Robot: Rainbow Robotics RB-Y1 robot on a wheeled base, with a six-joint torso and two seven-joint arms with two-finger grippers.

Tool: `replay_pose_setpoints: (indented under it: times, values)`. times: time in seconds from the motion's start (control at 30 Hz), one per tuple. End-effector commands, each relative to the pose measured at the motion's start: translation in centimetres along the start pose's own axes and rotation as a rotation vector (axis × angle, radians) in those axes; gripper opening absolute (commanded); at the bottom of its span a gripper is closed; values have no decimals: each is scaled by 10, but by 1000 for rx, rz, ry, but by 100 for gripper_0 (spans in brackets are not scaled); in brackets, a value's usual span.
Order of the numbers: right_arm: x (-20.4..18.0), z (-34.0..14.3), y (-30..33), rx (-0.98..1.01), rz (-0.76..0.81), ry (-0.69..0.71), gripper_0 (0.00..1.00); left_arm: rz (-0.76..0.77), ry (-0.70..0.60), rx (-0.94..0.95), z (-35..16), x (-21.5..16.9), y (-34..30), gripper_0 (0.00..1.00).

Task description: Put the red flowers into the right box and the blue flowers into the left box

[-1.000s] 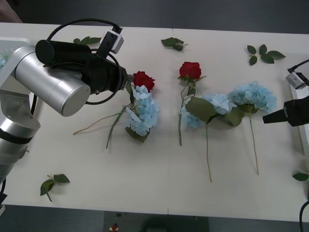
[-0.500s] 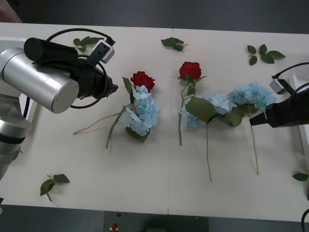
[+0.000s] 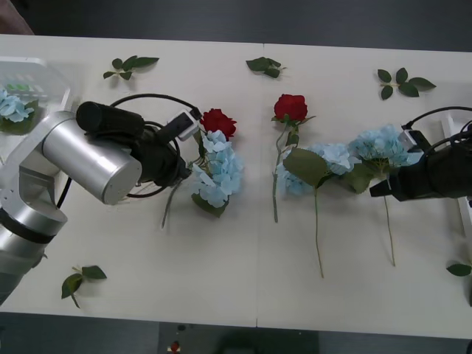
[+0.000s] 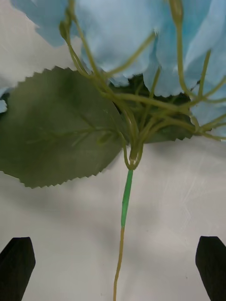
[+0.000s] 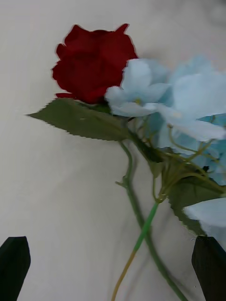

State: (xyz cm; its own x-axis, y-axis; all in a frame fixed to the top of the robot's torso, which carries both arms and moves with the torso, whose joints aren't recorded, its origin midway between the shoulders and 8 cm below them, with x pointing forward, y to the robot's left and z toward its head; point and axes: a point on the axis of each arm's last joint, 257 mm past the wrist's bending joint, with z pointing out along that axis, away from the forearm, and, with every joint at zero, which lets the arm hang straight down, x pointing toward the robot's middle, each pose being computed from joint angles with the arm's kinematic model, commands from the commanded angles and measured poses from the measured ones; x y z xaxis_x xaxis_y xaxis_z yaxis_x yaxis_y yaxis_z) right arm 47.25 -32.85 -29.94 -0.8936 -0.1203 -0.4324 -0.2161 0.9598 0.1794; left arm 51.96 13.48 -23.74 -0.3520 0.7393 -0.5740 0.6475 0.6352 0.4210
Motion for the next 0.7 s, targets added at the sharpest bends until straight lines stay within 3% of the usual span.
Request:
replay_pose_setpoints:
  times: [0.03, 0.57, 0.7]
  values:
    - [-2, 0, -2, 21, 47, -26, 100, 47, -19, -30, 2, -4, 6, 100]
    - [8, 28, -2, 71, 51, -54, 100, 174, -48, -66, 42, 7, -9, 100]
    - [7, 30, -1, 75, 56, -60, 100, 192, -36, -63, 45, 12, -14, 56]
